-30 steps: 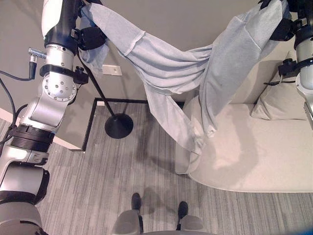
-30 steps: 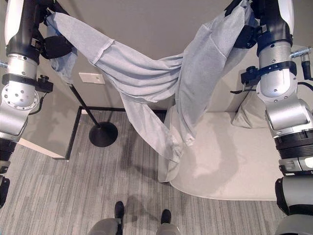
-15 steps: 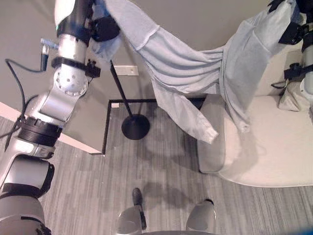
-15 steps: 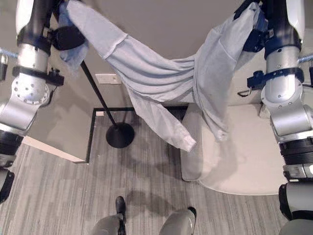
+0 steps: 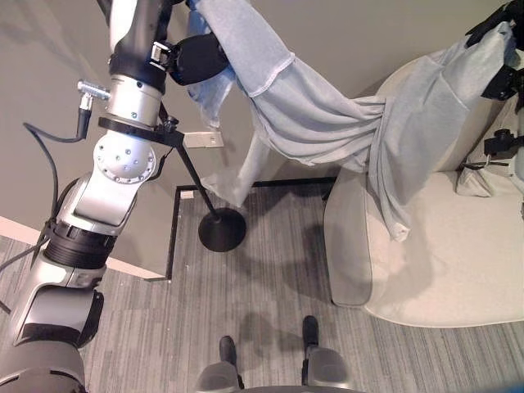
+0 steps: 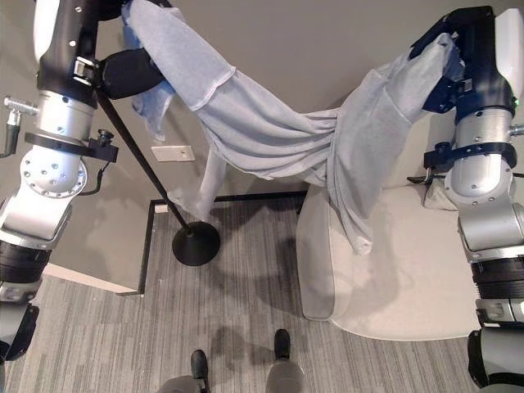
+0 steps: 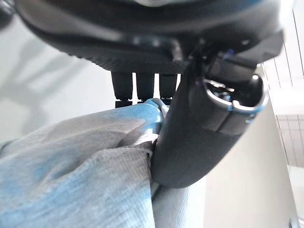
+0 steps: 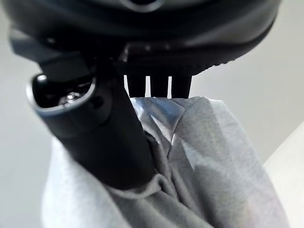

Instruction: Hang the clothes on the sofa on the clothes rack.

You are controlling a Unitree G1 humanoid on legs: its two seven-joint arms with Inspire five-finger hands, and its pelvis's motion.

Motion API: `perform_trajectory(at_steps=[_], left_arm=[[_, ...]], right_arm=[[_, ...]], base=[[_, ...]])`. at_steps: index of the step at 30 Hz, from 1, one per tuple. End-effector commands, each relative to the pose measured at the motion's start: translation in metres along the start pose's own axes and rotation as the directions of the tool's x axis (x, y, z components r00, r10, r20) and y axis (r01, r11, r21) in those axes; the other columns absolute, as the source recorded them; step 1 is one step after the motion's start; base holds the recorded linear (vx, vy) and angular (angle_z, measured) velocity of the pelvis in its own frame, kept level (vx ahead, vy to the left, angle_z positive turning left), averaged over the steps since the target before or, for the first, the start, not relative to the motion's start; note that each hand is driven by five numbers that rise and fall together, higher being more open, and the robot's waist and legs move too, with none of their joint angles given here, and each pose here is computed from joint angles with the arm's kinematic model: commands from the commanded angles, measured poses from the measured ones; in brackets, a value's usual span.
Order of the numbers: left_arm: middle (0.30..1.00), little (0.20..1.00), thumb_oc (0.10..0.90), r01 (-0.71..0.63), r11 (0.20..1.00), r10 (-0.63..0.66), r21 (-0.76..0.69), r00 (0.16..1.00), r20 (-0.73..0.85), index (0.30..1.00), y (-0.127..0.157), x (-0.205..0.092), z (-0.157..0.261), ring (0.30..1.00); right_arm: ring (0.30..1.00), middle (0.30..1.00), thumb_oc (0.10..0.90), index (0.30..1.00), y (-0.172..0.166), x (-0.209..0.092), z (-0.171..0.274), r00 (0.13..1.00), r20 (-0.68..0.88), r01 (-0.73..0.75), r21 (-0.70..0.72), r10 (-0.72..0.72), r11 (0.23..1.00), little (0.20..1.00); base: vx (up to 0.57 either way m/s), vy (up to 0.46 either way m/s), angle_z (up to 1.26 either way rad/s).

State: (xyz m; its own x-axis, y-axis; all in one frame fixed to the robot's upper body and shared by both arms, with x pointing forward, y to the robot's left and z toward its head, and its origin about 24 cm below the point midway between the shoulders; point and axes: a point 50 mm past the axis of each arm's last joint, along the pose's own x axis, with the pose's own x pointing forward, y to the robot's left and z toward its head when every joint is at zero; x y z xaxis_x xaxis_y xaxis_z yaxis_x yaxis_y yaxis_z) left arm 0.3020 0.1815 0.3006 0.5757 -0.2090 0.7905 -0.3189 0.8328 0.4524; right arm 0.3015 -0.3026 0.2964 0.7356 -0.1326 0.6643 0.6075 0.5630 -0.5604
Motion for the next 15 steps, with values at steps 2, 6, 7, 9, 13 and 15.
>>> perform_trajectory(at_steps=[2, 6, 7, 9, 13, 15], left_arm=[[0.300, 0.300, 0.400, -0.204, 0.973, 0.219, -0.109, 0.965, 0.144, 0.300, 0.036, 0.004, 0.023, 0.300], [0.300, 0.300, 0.400, -0.286, 0.944, 0.313, -0.164, 0.935, 0.167, 0.300, 0.054, 0.001, 0.028, 0.300], [0.300, 0.300, 0.400, -0.289, 0.943, 0.316, -0.165, 0.934, 0.167, 0.300, 0.055, 0.001, 0.028, 0.300], [0.300, 0.300, 0.400, -0.333, 0.923, 0.370, -0.192, 0.905, 0.211, 0.300, 0.065, 0.003, 0.038, 0.300], [0.300, 0.300, 0.400, -0.364, 0.909, 0.409, -0.203, 0.871, 0.272, 0.300, 0.074, 0.006, 0.050, 0.300], [0.300, 0.300, 0.400, -0.385, 0.899, 0.434, -0.209, 0.848, 0.304, 0.300, 0.080, 0.005, 0.057, 0.300]], right_arm=[[0.300, 0.300, 0.400, 0.300, -0.024, 0.000, 0.054, 0.940, 0.293, 0.147, 0.112, -0.174, 0.983, 0.300], [0.300, 0.300, 0.400, 0.300, -0.036, 0.005, 0.080, 0.888, 0.397, 0.183, 0.158, -0.232, 0.970, 0.300], [0.300, 0.300, 0.400, 0.300, -0.037, 0.006, 0.081, 0.887, 0.400, 0.183, 0.158, -0.232, 0.970, 0.300], [0.300, 0.300, 0.400, 0.300, -0.053, 0.014, 0.101, 0.838, 0.474, 0.231, 0.142, -0.270, 0.963, 0.300], [0.300, 0.300, 0.400, 0.300, -0.069, 0.019, 0.116, 0.795, 0.522, 0.272, 0.147, -0.308, 0.951, 0.300], [0.300, 0.300, 0.400, 0.300, -0.080, 0.023, 0.123, 0.775, 0.538, 0.302, 0.146, -0.332, 0.942, 0.300]], base=[[0.04, -0.012, 0.20], [0.02, -0.002, 0.12], [0.01, -0.005, 0.13], [0.02, -0.008, 0.12], [0.02, -0.019, 0.16], [0.02, -0.017, 0.14]])
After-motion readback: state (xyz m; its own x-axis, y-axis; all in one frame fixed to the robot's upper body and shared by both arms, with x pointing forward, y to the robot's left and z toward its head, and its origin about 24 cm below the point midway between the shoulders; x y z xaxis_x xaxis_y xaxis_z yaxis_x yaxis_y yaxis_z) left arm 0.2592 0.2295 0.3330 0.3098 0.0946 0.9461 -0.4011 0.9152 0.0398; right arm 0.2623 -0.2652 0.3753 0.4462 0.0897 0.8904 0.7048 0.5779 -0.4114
